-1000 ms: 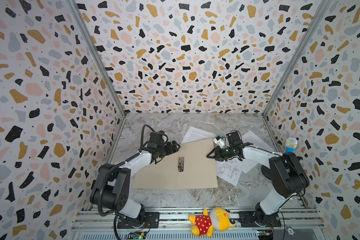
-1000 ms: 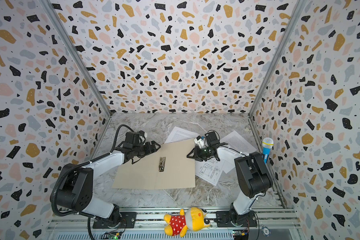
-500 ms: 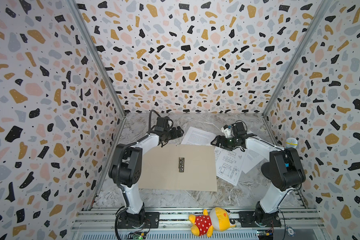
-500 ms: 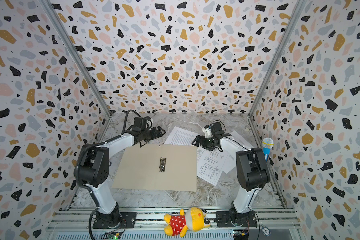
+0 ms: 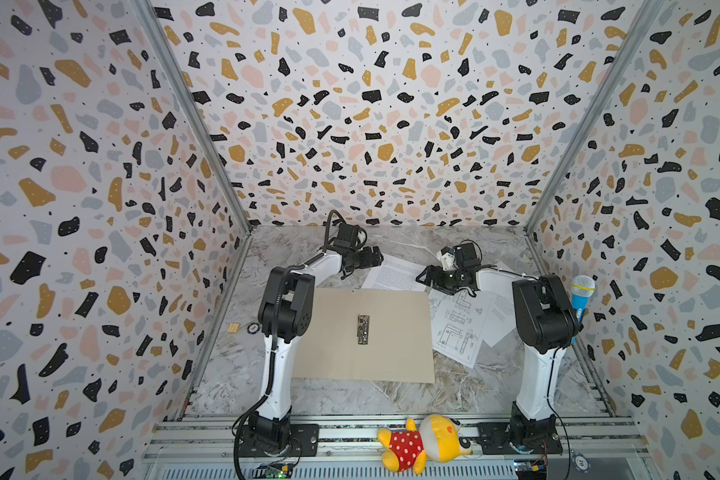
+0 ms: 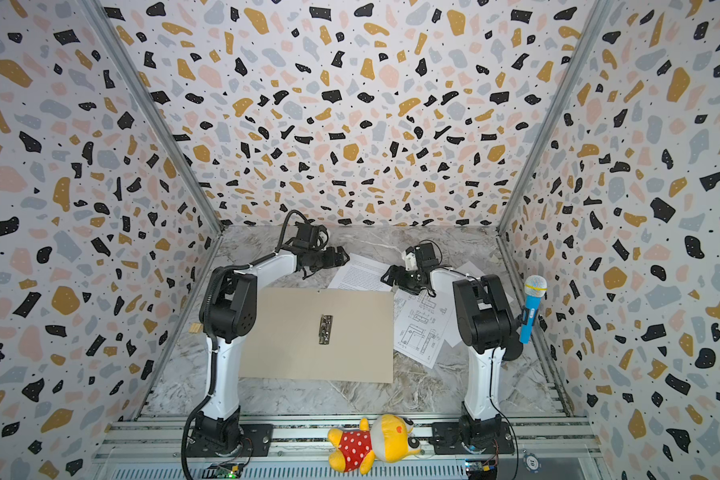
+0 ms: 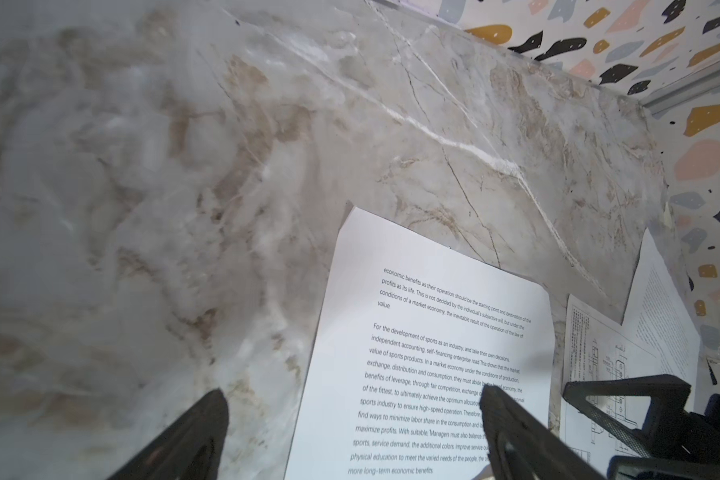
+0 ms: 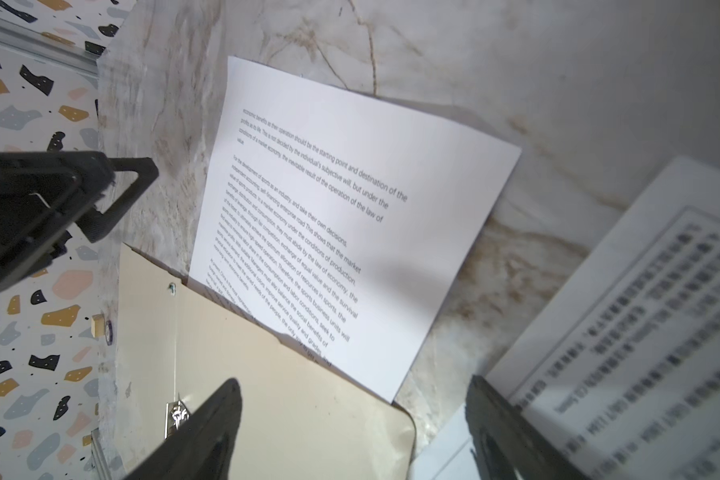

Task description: Put the files into the folder

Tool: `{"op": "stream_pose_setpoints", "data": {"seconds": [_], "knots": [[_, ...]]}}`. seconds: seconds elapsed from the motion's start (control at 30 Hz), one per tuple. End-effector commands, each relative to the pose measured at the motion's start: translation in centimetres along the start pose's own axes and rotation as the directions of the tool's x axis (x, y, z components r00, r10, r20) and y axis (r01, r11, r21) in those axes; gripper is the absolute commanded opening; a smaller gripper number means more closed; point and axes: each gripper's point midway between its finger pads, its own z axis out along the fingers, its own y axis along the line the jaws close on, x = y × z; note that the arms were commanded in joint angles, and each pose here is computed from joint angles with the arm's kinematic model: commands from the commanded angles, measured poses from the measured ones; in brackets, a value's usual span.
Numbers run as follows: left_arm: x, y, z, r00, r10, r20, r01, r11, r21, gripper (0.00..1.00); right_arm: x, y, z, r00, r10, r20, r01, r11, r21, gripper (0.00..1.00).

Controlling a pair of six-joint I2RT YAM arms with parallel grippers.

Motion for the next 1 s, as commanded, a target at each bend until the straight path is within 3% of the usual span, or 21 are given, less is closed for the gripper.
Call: {"op": "stream_pose_setpoints", "data": {"seconds": [0.0, 0.47, 0.97], "knots": [[0.1, -0.2, 0.8, 0.999, 0.027, -0.023, -0.026, 1.000, 0.009, 0.95, -1.5, 1.0, -0.2, 0.999, -0.010, 0.038, 0.011, 1.000, -0.026, 0.84], [2.0, -0.3, 3.8, 0.996, 0.003, -0.090, 0.001, 0.999, 0.046, 0.94, -1.8, -0.4, 2.1, 0.996, 0.084, -0.033, -0.085, 0.996, -0.034, 0.82], [4.2, -1.8, 4.4, 0.989, -0.074, -0.128, 0.091, 0.987, 0.133, 0.94, -2.4, 2.0, 2.1, 0.978, 0.205, -0.047, -0.210, 0.947, -0.245, 0.82]]}}
